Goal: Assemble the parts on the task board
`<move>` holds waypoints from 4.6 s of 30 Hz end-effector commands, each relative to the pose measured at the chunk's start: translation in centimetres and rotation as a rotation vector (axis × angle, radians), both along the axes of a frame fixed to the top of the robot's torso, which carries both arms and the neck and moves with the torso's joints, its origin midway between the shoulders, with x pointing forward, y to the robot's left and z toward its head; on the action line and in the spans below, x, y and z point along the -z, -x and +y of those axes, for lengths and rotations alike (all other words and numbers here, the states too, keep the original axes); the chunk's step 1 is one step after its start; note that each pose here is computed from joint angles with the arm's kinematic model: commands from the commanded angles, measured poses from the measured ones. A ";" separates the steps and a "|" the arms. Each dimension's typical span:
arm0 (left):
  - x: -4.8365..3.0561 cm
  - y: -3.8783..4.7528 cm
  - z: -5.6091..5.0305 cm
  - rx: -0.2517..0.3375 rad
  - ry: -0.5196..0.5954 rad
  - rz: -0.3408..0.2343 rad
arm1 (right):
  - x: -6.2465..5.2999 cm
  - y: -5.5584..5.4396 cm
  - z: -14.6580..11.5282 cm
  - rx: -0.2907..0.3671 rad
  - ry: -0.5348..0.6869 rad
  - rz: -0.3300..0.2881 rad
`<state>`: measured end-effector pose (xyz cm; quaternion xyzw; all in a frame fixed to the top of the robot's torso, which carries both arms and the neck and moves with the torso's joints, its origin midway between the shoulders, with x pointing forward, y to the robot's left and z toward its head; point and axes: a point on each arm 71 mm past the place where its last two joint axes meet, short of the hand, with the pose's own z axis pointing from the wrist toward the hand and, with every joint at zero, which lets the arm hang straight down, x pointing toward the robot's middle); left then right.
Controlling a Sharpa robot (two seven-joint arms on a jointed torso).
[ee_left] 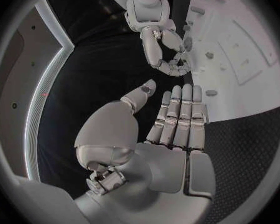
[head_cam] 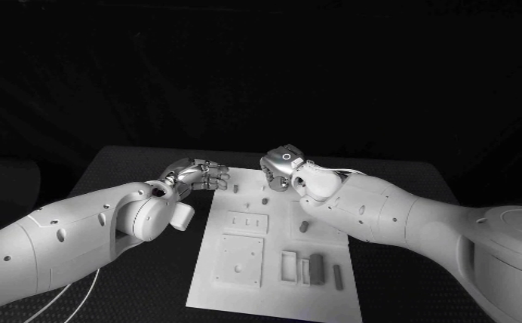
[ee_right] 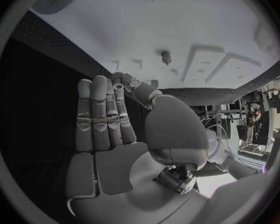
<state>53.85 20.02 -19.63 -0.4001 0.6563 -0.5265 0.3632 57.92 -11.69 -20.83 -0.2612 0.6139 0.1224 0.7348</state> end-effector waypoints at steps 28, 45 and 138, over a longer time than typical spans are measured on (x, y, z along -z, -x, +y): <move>-0.22 -0.11 -0.9 0.025 0.010 -0.011 | 0.4 -0.4 0.7 -0.005 0.036 0.016; -0.20 -0.23 -1.1 0.028 0.010 -0.011 | 0.3 -0.4 1.2 -0.015 0.024 0.011; -0.14 -0.34 0.1 0.006 0.001 -0.007 | -2.8 0.4 -2.9 0.048 -0.110 0.284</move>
